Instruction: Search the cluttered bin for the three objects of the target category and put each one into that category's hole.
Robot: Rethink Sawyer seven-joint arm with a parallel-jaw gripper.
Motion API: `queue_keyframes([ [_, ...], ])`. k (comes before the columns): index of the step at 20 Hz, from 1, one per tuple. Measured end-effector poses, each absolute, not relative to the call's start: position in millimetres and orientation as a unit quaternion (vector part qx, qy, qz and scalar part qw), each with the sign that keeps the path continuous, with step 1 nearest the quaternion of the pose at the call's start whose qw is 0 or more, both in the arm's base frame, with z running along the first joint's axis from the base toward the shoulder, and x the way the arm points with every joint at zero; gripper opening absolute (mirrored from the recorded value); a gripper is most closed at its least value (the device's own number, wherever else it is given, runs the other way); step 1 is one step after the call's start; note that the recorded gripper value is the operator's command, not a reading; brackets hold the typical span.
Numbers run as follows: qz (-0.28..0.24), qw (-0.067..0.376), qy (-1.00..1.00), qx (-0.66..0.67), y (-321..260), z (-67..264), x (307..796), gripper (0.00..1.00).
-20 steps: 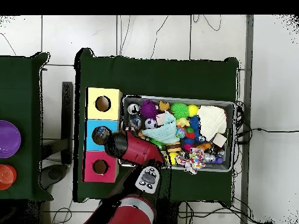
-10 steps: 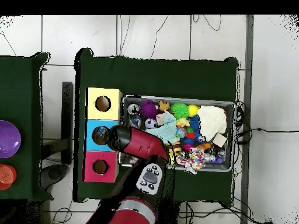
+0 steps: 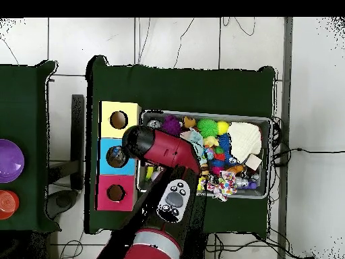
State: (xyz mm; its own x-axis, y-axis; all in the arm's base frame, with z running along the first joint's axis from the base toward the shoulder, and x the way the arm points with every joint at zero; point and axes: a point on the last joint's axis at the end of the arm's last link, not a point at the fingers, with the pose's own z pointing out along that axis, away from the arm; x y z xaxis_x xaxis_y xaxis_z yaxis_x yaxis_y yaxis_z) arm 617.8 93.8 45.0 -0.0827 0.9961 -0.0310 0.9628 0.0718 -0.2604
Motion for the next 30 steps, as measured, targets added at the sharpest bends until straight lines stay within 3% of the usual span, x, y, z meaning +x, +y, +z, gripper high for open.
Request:
queue_keyframes([
  [7, 0.099, 0.043, -0.736, -0.668, 84, 64, 660, 0.0],
  [8, 0.098, 0.03, -0.74, -0.665, 82, 65, 672, 1.0],
  [21, 0.105, 0.005, -0.749, -0.654, 72, 49, 700, 1.0],
  [30, 0.149, 0.042, -0.747, -0.646, 66, 21, 691, 1.0],
])
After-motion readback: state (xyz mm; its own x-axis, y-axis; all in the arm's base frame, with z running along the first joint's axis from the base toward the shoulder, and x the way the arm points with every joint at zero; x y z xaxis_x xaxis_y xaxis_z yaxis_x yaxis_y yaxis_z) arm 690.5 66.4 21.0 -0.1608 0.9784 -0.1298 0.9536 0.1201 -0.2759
